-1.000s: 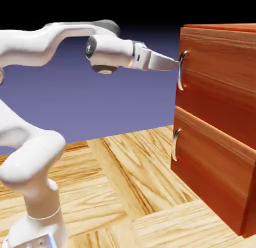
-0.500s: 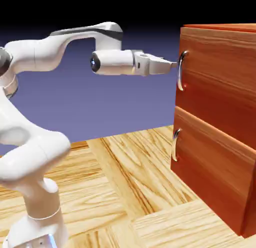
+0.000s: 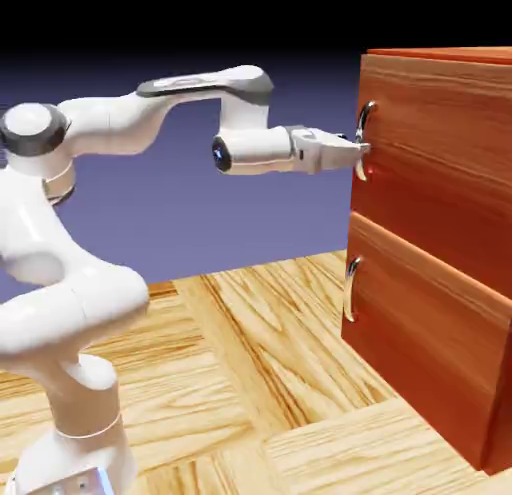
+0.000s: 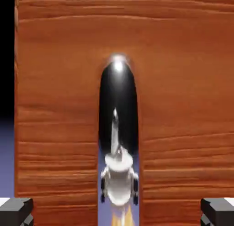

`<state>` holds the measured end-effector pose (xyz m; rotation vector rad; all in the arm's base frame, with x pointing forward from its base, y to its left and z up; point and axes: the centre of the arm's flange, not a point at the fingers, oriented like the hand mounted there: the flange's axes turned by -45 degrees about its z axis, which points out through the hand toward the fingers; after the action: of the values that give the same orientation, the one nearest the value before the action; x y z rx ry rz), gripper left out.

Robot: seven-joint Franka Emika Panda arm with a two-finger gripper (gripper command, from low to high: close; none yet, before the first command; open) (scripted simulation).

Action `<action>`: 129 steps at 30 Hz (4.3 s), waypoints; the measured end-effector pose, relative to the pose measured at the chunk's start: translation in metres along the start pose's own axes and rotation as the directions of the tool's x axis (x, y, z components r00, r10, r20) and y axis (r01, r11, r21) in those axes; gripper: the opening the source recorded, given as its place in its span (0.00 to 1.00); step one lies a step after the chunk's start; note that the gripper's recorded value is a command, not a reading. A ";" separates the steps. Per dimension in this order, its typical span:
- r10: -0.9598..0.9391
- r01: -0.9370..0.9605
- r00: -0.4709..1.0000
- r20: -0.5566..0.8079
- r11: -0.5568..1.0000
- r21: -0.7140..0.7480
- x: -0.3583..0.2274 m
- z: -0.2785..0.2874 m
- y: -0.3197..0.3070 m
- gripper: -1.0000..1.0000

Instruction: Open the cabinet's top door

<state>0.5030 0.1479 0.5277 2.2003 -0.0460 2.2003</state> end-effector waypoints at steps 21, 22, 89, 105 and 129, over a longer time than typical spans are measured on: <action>-0.001 0.001 1.000 0.000 0.913 0.408 0.000 -0.153 0.095 0.00; -0.003 0.002 1.000 0.001 0.904 0.428 0.000 -0.159 0.101 0.00; 0.018 0.016 1.000 -0.019 0.141 0.990 0.001 -0.281 0.487 0.00; -0.002 -0.005 1.000 0.005 0.168 0.986 -0.001 -0.277 0.482 0.00; 0.000 0.001 1.000 -0.001 0.122 0.993 0.000 -0.274 0.498 0.00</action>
<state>0.2084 -0.3383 0.5275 2.4796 2.1048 2.4813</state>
